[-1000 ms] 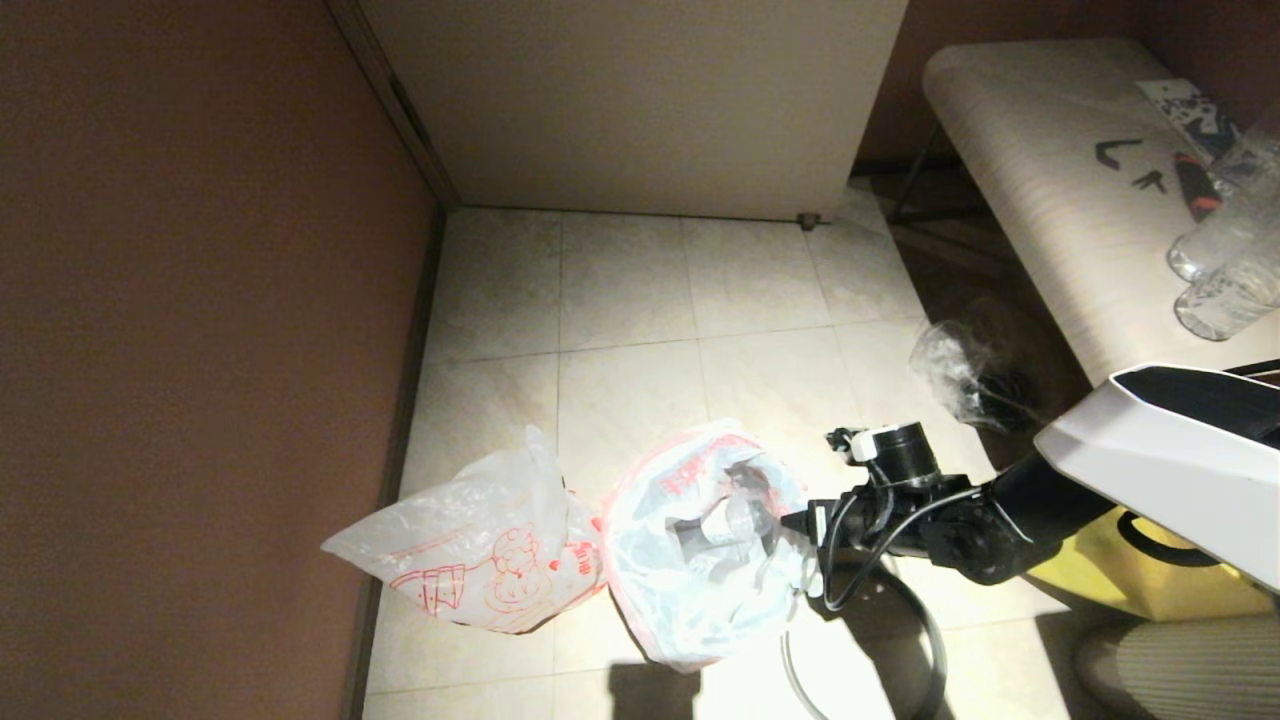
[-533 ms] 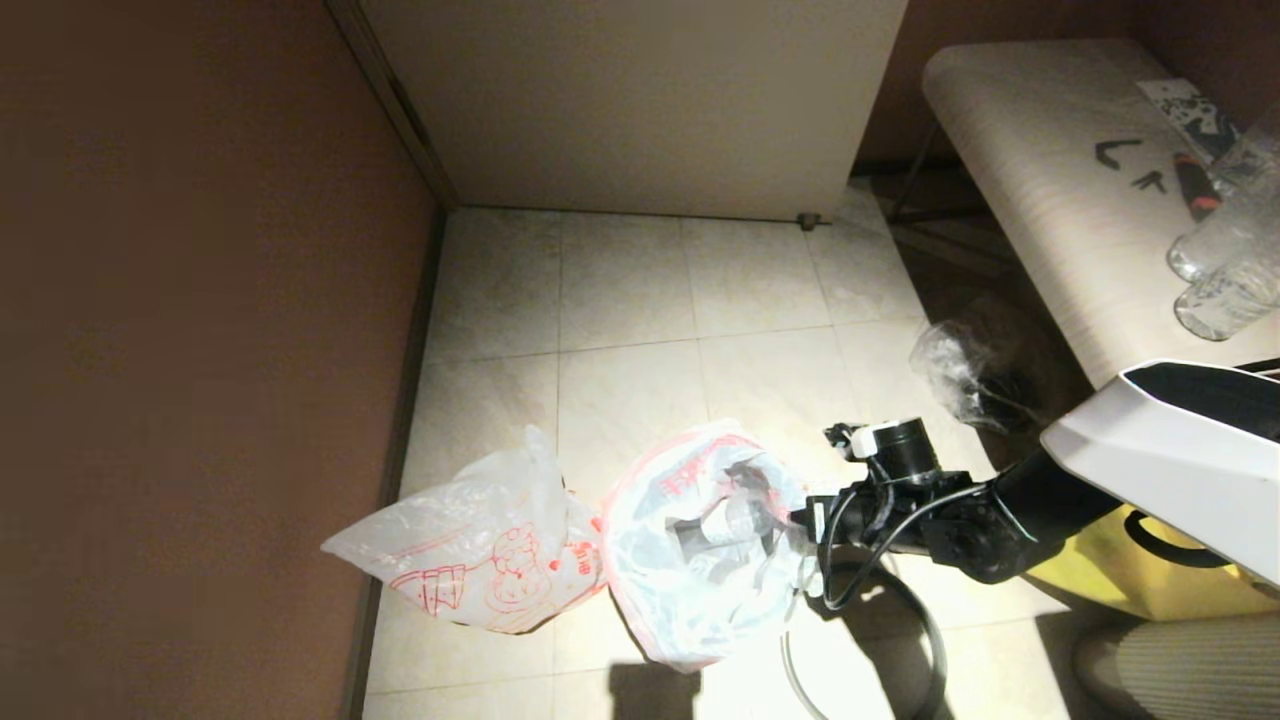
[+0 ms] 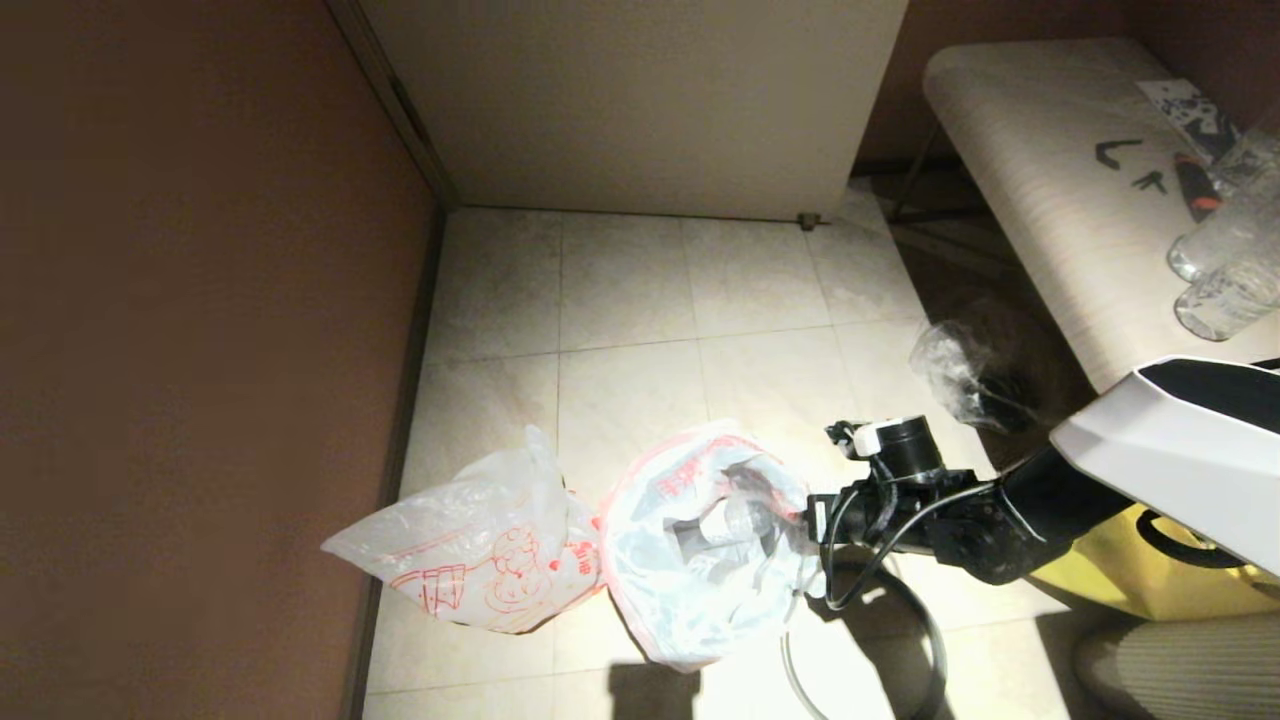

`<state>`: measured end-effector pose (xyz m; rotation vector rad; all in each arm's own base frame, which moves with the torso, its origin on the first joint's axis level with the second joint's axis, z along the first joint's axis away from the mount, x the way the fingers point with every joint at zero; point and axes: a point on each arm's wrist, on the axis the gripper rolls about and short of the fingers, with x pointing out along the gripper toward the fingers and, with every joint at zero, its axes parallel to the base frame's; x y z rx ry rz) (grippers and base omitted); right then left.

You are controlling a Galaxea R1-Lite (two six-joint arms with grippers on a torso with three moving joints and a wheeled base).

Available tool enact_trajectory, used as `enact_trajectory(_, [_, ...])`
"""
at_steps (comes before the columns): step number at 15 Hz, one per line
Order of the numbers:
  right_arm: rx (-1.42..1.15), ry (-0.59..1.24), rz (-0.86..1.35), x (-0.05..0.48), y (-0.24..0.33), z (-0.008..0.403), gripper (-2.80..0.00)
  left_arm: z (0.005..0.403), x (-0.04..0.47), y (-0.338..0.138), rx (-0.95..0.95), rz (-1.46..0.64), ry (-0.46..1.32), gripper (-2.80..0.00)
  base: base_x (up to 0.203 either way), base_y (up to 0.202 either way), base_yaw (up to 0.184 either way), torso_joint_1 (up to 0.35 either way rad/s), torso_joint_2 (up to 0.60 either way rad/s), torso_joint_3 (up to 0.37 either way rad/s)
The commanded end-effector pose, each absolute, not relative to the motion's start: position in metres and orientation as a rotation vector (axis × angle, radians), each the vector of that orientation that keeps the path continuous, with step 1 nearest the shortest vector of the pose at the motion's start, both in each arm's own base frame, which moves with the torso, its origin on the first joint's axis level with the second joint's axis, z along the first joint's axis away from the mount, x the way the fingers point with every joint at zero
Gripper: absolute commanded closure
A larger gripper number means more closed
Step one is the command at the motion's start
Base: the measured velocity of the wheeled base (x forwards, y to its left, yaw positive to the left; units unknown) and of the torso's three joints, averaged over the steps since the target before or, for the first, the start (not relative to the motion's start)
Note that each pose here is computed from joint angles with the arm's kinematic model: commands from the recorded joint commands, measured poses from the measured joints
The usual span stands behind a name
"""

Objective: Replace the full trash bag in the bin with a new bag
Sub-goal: Place the trash bag on the floor

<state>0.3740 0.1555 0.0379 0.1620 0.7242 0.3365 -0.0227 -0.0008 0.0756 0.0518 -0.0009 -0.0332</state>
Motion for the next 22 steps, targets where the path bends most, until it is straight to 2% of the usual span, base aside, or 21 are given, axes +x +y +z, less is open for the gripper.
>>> enact_trajectory(1, [0.193, 0.715, 0.34, 0.37, 0.158, 0.045, 0.0, 0.075, -0.022, -0.001, 0.052, -0.034, 0.002, 0.0, 0.0, 0.0, 0.0, 0.0, 0.0, 0.0])
enact_trajectory(9, [0.441, 0.757, 0.522, 0.351, 0.163, 0.088, 0.0, 0.075, -0.022, -0.001, 0.052, -0.033, 0.002, 0.0, 0.0, 0.0, 0.0, 0.0, 0.0, 0.0])
enact_trajectory(13, [0.455, 0.748, 0.468, 0.358, 0.144, 0.087, 0.0, 0.075, -0.022, -0.001, 0.052, -0.034, 0.002, 0.0, 0.0, 0.0, 0.0, 0.0, 0.0, 0.0])
enact_trajectory(17, [0.416, 0.799, 0.404, 0.351, 0.13, 0.068, 0.0, 0.075, -0.022, -0.001, 0.051, -0.033, 0.002, 0.0, 0.0, 0.0, 0.0, 0.0, 0.0, 0.0])
enact_trajectory(18, [0.393, 0.804, 0.386, 0.351, 0.131, 0.062, -1.74, 0.075, -0.022, -0.001, 0.052, -0.033, 0.003, 0.0, 0.0, 0.0, 0.0, 0.0, 0.0, 0.0])
enact_trajectory(19, [0.373, 0.809, 0.365, 0.352, 0.133, 0.056, -2.8, 0.075, -0.022, -0.001, 0.052, -0.033, 0.002, 0.0, 0.0, 0.0, 0.0, 0.0, 0.0, 0.0])
enact_trajectory(22, [0.357, 0.809, 0.361, 0.355, 0.138, 0.045, -2.8, 0.075, -0.022, -0.001, 0.052, -0.032, 0.004, 0.0, 0.0, 0.0, 0.0, 0.0, 0.0, 0.0])
